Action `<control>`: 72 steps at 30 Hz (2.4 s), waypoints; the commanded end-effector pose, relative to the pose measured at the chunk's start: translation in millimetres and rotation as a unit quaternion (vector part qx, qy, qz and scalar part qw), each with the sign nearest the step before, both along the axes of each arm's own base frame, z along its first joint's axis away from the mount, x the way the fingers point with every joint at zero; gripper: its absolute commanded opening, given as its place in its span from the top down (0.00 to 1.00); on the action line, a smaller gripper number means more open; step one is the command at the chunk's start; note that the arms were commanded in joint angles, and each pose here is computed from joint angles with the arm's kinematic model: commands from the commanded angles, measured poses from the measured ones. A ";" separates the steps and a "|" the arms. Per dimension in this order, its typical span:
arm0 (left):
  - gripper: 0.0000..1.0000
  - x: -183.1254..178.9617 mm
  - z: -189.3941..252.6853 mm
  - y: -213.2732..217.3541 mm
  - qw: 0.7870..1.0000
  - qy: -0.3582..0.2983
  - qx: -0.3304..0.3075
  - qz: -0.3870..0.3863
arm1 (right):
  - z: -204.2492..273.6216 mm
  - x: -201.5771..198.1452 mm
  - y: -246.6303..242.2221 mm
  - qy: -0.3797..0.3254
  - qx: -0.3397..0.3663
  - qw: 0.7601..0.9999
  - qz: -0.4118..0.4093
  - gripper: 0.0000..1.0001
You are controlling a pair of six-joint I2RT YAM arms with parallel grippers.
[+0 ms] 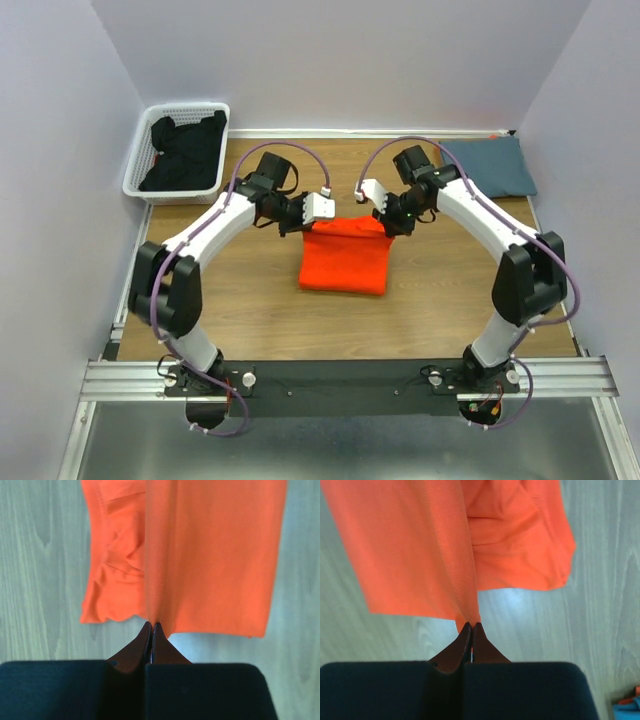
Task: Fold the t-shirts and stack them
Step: Fold the tshirt
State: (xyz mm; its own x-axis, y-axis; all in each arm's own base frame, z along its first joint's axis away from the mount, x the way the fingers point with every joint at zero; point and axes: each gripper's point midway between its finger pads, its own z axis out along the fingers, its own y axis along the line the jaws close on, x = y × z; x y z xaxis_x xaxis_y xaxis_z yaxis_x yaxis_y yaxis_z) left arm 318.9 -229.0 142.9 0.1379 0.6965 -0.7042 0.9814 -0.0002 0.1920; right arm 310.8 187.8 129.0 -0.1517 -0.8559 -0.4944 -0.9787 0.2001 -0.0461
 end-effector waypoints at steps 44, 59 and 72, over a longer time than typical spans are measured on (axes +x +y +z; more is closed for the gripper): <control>0.54 -49.3 -38.1 -65.8 0.996 0.059 -0.052 -0.037 | -30.8 4.6 66.8 0.304 0.174 0.914 -0.207 0.71; 0.56 -50.2 -91.4 -85.8 0.990 0.124 -0.026 -0.062 | -61.4 18.3 95.8 0.406 0.203 0.866 -0.209 0.71; 0.99 -59.1 -69.7 -85.6 0.994 0.076 -0.029 -0.076 | -97.6 -11.5 108.2 0.465 0.187 0.845 -0.183 0.75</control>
State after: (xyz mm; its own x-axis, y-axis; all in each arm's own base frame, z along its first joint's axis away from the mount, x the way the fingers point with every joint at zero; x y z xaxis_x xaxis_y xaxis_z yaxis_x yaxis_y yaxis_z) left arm 266.1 -309.7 54.7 0.0629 0.6602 -0.7484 0.9934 -0.1138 -0.0169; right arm 312.4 290.0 42.8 -0.8483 -0.4576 -0.2663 -0.4546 0.3717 0.8094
